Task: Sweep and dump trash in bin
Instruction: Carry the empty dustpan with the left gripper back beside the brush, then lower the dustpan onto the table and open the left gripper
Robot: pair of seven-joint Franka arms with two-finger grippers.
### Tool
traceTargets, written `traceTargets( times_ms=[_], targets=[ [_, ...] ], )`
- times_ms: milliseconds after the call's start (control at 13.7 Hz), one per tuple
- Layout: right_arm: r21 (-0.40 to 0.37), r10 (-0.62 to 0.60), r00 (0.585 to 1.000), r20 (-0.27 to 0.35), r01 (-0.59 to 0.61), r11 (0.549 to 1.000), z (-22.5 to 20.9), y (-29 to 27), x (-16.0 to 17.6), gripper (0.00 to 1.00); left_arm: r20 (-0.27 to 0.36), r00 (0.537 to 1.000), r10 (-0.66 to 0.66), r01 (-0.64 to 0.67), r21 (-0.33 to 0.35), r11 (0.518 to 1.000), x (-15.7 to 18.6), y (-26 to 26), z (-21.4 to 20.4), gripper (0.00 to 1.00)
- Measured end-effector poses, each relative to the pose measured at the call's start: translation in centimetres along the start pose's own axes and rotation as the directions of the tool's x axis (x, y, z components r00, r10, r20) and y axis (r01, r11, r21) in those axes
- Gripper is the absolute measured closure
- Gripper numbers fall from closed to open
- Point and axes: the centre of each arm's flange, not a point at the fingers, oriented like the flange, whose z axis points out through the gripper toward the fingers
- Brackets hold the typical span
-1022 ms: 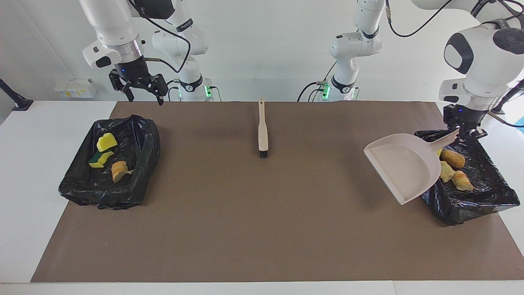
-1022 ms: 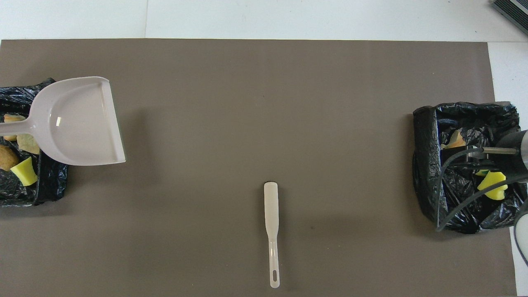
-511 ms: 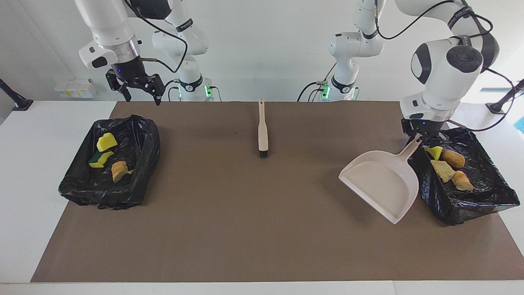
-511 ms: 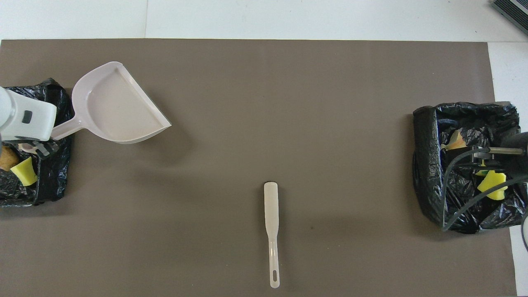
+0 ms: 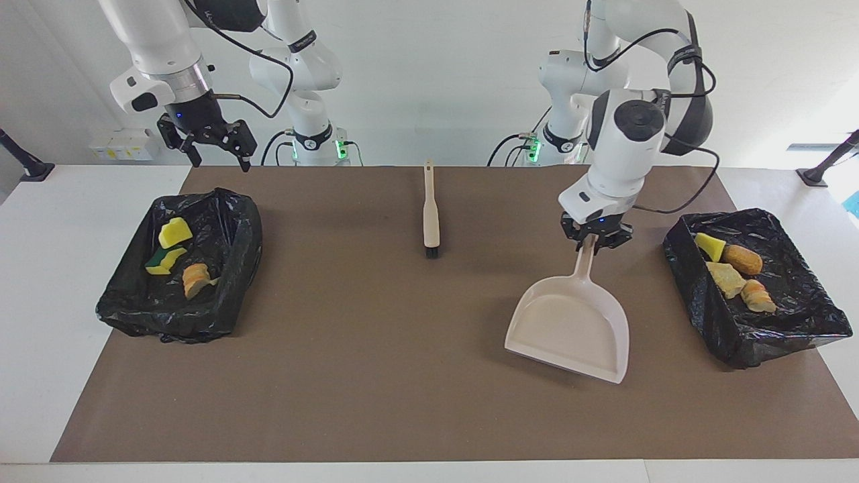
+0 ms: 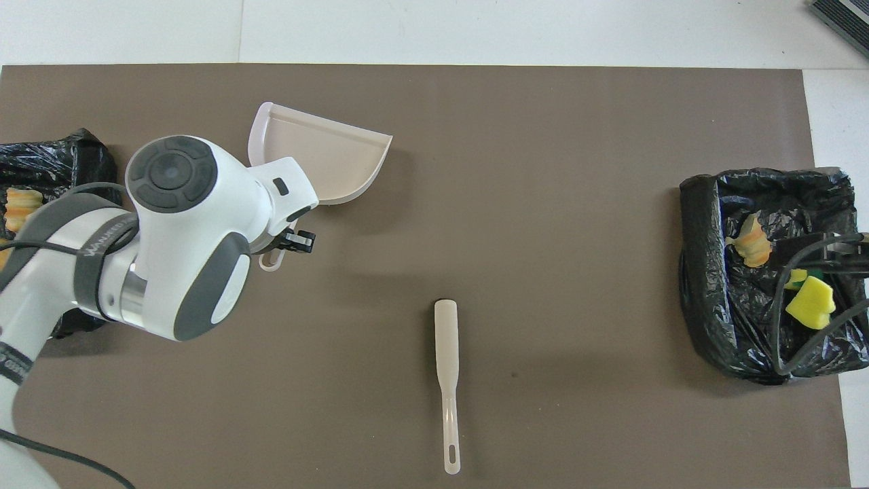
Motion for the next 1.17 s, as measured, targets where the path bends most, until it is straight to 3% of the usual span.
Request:
traceTargets(
  times_ms=[584, 1168],
  targets=[
    [0.000, -0.002, 1.000, 0.009, 0.002, 1.000, 0.4, -0.1, 0.8, 0.00, -0.096, 0.975, -0.202, 0.193, -0.100, 0.976, -1.0, 15.6, 4.7, 0.68],
    [0.000, -0.022, 1.000, 0.006, 0.022, 1.000, 0.3, -1.2, 0.7, 0.00, -0.081, 0.944, -0.319, 0.308, -0.122, 0.943, -2.1, 19.5, 6.8, 0.68]
  ],
)
